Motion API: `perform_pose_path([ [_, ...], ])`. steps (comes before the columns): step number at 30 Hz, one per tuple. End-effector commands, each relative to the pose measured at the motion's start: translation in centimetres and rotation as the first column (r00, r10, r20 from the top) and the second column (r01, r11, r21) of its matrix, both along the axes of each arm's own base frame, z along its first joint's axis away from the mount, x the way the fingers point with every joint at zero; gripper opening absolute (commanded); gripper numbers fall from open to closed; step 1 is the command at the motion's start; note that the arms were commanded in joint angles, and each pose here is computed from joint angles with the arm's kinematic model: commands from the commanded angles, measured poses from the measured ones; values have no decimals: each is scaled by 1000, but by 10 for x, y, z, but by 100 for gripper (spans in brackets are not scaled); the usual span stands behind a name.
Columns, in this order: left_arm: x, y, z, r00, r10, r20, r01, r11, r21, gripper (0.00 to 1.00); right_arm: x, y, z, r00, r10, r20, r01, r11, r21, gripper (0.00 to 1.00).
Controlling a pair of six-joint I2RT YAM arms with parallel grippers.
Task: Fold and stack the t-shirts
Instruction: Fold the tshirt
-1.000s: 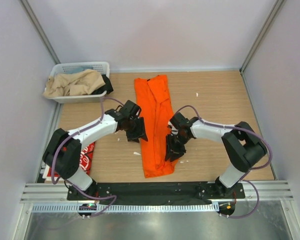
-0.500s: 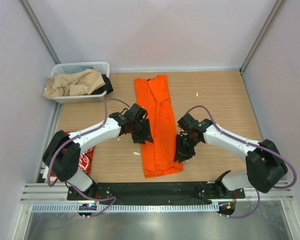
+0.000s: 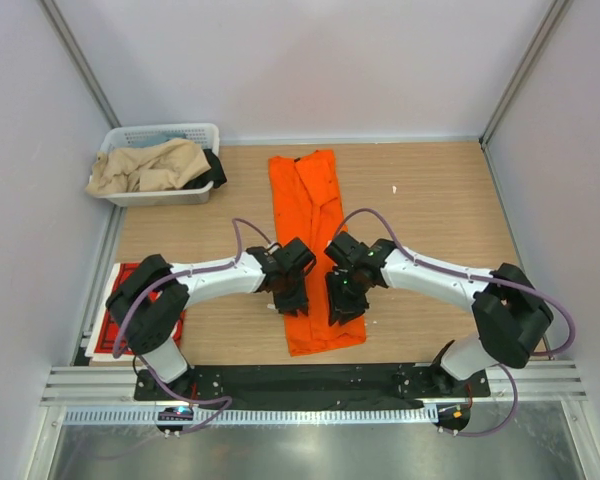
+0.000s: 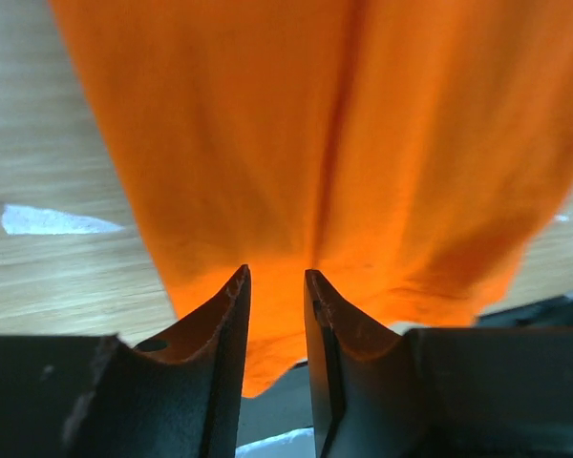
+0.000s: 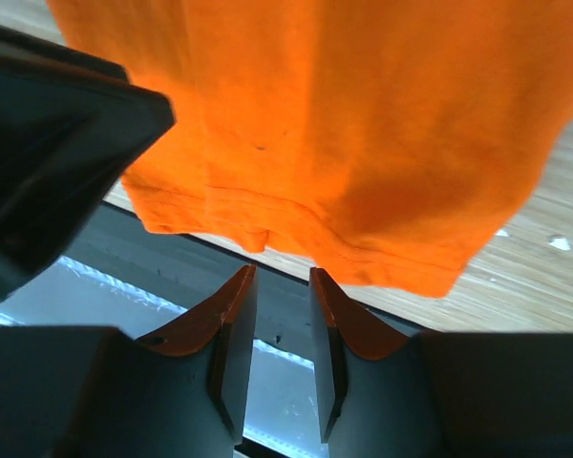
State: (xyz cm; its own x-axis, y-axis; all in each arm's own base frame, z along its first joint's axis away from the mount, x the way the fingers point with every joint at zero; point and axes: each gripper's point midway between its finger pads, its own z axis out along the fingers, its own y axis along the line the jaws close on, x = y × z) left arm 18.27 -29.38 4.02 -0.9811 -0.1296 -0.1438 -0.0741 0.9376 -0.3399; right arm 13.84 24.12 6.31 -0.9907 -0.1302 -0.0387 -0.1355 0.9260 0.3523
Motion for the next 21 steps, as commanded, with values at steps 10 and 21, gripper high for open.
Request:
perform_pose_path([
  [10,-29,28,-44,992,97,-81,-91,993,75,27,-4,-13,-39,1000,-24,6,25,991,-128,28],
  [21,-30,36,-48,994,86,-62,-80,992,94,27,-12,-97,-40,985,-125,118,159,922,-353,27],
])
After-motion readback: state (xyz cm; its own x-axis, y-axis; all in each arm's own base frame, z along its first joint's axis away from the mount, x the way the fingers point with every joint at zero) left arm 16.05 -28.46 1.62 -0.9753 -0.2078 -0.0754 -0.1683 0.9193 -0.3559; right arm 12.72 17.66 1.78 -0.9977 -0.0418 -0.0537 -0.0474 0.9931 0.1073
